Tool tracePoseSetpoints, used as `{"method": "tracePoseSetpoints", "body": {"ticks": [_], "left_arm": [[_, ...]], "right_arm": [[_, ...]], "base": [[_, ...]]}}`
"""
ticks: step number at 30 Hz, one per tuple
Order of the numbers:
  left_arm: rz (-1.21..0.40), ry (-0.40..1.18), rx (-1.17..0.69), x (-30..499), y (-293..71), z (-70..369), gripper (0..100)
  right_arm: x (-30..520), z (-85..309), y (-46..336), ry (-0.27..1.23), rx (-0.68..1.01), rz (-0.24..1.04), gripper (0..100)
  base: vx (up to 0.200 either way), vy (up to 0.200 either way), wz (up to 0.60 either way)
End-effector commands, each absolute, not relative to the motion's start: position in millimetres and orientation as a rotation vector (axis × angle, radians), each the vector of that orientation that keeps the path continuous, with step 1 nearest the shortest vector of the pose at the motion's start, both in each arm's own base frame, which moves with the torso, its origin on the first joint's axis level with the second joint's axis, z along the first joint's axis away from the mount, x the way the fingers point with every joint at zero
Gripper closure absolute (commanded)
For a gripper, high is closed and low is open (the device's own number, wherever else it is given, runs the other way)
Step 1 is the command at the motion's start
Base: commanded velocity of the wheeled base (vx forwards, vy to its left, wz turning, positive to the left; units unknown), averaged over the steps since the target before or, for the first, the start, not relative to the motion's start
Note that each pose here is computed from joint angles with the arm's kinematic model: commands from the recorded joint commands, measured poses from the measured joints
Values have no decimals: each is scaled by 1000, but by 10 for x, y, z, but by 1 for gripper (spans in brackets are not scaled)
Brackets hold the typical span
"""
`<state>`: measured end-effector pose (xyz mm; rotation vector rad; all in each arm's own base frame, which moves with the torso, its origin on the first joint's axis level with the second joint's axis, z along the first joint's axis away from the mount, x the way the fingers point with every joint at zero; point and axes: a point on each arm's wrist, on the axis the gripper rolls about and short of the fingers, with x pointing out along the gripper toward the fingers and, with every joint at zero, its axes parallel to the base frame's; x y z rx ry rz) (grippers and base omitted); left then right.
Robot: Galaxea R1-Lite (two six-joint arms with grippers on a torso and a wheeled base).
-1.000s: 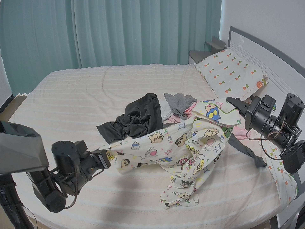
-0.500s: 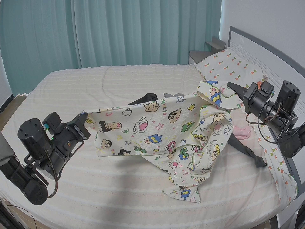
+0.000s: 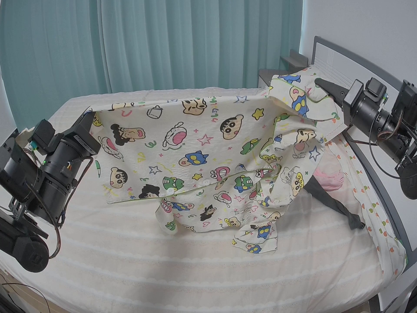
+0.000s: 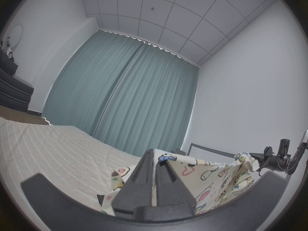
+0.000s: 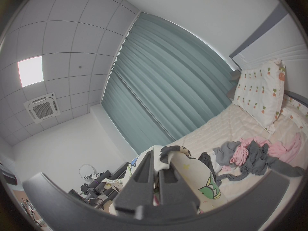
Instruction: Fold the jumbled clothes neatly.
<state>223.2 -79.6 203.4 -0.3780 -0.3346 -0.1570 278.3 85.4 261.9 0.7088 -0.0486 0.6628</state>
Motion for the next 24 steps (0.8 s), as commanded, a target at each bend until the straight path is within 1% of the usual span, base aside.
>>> {"method": "tracePoseSetpoints", "body": {"ticks": [1,3,4,5,6,8,9,11,24], "left_arm": [[-154,-292,-372,2121,-771,1940,100],[-155,-273,-369,2106,-769,1893,100],[-156,-231,-360,2065,-764,1798,100],[-157,-223,-359,2060,-765,1781,100],[-161,-194,-363,2018,-760,1718,100],[-163,-164,-374,1983,-756,1656,100],[-163,-164,-374,1983,-756,1656,100],[-161,-132,-383,1941,-742,1589,100],[-155,-31,-430,1813,-706,1390,100]], "right_arm": [[2600,2678,889,-43,711,694,100],[2587,2627,893,-25,711,689,100],[2565,2493,891,23,714,675,100],[2557,2476,888,29,714,673,100],[2527,2359,879,68,715,659,100],[2497,2219,865,118,716,642,100],[2497,2219,865,118,716,642,100],[2475,2058,851,178,721,619,100],[2401,1826,827,265,727,584,100]], "base": [[0,0,0],[0,0,0],[0,0,0],[0,0,0],[0,0,0],[0,0,0],[0,0,0],[0,0,0],[0,0,0]]}}
